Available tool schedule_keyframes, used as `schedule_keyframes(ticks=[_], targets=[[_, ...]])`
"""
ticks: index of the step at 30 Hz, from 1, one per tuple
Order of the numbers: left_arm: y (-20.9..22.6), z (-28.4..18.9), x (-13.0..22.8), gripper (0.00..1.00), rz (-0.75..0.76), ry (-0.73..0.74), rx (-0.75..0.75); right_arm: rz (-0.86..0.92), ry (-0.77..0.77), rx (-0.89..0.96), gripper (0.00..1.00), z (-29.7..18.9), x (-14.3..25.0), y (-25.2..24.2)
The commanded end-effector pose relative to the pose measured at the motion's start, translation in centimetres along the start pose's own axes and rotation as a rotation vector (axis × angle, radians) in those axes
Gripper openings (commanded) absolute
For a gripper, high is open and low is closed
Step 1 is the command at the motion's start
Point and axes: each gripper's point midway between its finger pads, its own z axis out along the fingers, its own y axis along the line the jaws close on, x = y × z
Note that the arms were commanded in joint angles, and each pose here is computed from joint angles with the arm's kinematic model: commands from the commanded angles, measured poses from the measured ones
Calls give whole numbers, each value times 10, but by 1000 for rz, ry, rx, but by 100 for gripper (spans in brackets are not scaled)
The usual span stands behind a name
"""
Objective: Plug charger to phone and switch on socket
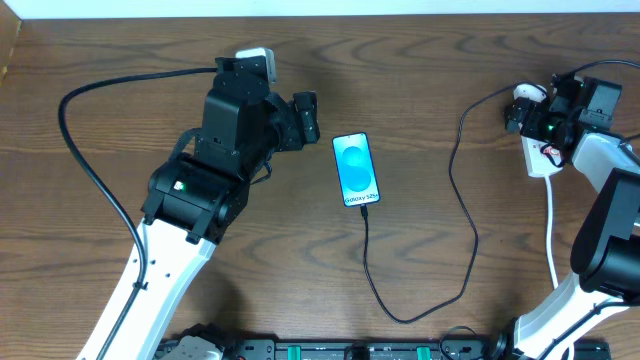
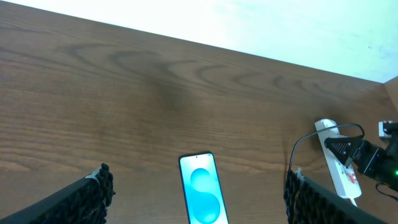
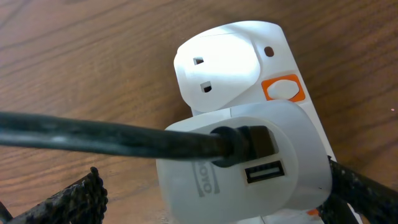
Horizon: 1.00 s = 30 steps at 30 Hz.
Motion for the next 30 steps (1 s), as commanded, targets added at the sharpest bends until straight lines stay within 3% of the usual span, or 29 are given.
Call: schedule_keyframes(ticks=[1,11,30], targets=[[3,-2,-3,89,11,-12,-12,193,463,-339,99,22,155,90],[3,-2,-3,89,11,-12,-12,208,397,-310,99,24,129,73],[3,-2,-3,89,11,-12,-12,116,214,-241,99,-3,5,32]])
